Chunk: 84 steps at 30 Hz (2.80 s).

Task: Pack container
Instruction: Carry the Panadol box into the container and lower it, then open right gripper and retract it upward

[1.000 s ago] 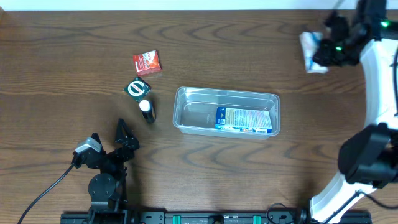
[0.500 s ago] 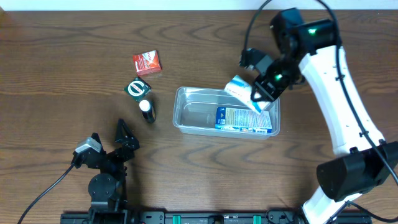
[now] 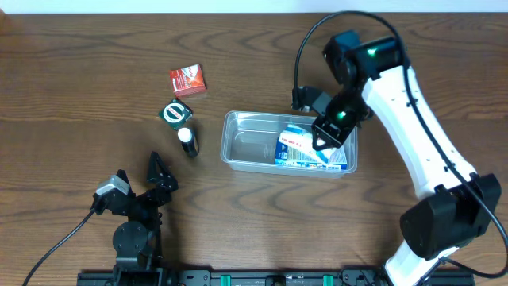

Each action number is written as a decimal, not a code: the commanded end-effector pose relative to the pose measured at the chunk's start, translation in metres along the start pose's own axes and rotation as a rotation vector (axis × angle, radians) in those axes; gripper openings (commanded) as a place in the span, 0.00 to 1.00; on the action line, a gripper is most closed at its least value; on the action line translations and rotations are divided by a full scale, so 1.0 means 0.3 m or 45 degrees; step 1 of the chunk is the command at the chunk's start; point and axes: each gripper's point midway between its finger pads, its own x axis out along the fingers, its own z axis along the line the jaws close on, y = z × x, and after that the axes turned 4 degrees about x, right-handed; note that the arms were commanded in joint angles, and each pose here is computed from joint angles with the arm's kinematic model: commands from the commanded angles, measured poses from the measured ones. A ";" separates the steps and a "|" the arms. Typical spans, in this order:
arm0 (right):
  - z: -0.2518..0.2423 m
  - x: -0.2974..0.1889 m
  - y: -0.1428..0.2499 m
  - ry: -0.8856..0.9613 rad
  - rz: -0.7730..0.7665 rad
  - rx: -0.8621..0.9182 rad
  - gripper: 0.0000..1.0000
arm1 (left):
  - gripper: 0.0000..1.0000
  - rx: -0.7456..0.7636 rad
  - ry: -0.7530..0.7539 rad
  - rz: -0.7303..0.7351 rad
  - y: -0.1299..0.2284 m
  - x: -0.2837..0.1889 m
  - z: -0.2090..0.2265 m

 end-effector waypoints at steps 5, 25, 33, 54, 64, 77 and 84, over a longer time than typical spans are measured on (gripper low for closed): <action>-0.028 0.102 0.037 0.003 0.047 -0.011 0.15 | 0.98 0.029 -0.038 0.047 0.048 0.004 0.031; -0.109 0.161 0.056 0.126 0.090 -0.088 0.36 | 0.98 0.029 -0.038 0.047 0.048 0.004 0.031; -0.106 0.162 0.061 0.121 0.097 -0.084 0.22 | 0.98 0.029 -0.038 0.047 0.048 0.004 0.031; -0.119 0.205 0.073 0.126 0.101 0.010 0.30 | 0.98 0.029 -0.038 0.047 0.048 0.004 0.031; 0.004 0.183 -0.002 -0.060 -0.020 0.070 0.48 | 0.98 0.029 -0.038 0.047 0.048 0.004 0.031; -0.221 -0.534 -0.068 0.598 -0.877 0.607 0.99 | 0.98 0.029 -0.038 0.047 0.048 0.004 0.031; -0.376 -0.705 0.122 0.817 -1.004 0.865 0.99 | 0.98 0.029 -0.038 0.047 0.048 0.004 0.031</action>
